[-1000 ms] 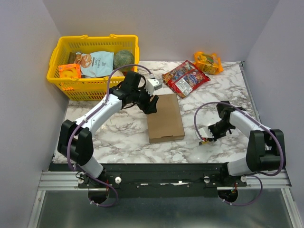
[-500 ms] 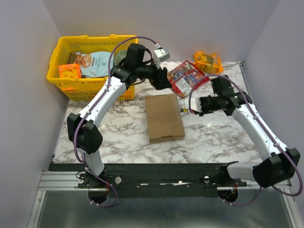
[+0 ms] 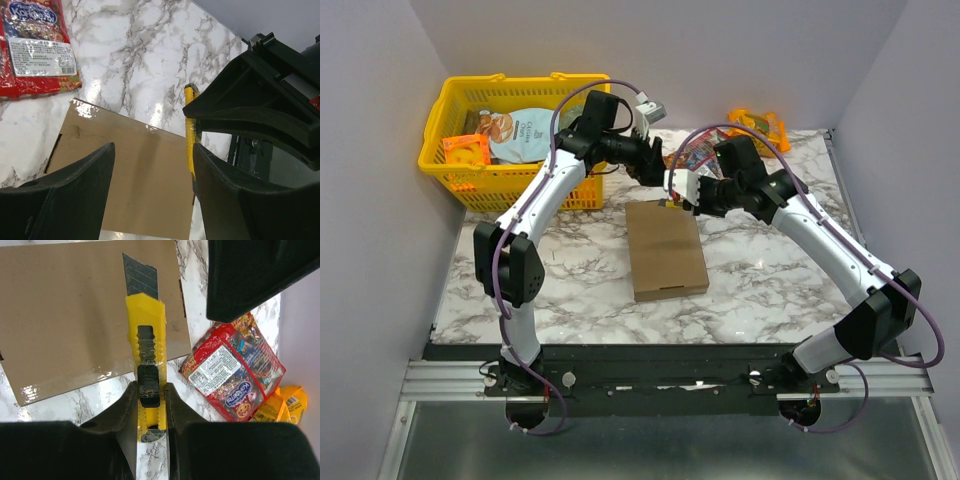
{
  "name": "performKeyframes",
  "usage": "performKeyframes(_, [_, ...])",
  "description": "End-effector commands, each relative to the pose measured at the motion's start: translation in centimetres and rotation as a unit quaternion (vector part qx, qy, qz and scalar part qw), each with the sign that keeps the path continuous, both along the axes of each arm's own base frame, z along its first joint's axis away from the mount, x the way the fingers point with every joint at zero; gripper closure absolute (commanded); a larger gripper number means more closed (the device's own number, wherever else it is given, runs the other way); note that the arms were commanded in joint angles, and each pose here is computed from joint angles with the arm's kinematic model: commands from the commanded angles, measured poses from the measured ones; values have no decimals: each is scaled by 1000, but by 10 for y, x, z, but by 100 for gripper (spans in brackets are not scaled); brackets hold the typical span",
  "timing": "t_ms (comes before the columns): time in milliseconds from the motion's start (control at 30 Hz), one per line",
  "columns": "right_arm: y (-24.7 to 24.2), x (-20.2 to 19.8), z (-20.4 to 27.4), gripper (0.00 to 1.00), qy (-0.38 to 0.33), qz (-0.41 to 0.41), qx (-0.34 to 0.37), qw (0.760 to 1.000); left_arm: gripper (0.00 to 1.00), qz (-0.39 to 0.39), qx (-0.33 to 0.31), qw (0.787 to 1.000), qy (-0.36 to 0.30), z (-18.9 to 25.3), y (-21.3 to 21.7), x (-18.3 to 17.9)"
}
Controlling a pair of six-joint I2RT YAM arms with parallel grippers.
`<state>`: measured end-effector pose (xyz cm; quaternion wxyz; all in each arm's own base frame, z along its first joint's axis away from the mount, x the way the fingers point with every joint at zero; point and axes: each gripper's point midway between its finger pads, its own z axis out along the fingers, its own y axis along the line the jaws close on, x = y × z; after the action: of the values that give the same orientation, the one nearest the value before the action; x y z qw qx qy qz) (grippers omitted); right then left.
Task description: Unpack the express box
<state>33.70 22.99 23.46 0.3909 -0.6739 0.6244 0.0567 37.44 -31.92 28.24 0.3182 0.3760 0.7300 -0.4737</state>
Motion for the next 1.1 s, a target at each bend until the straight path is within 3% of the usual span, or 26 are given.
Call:
performKeyframes(0, [2,18,20,94,-42,-35,6,998,28,-37,-13,998,39,2,-3,-20])
performKeyframes(267, [7,27,36,94,-70,-39,17,997,34,-32,-2,998,54,-11,-3,-20])
performKeyframes(500, [15,23,38,94,-75,-24,20,997,51,-41,-6,997,58,-10,-7,-20])
performKeyframes(867, [32,22,36,95,-90,-4,23,996,65,-75,-25,994,76,-14,-16,-20])
performKeyframes(967, [35,22,35,95,-89,0,22,996,78,-90,-32,994,56,-10,-18,-21])
performKeyframes(1033, [36,21,33,95,-85,2,23,996,96,-95,-35,994,41,-5,-18,-20])
performKeyframes(1067, [36,20,34,95,-78,-5,30,997,100,-97,-36,994,34,-3,-18,-20])
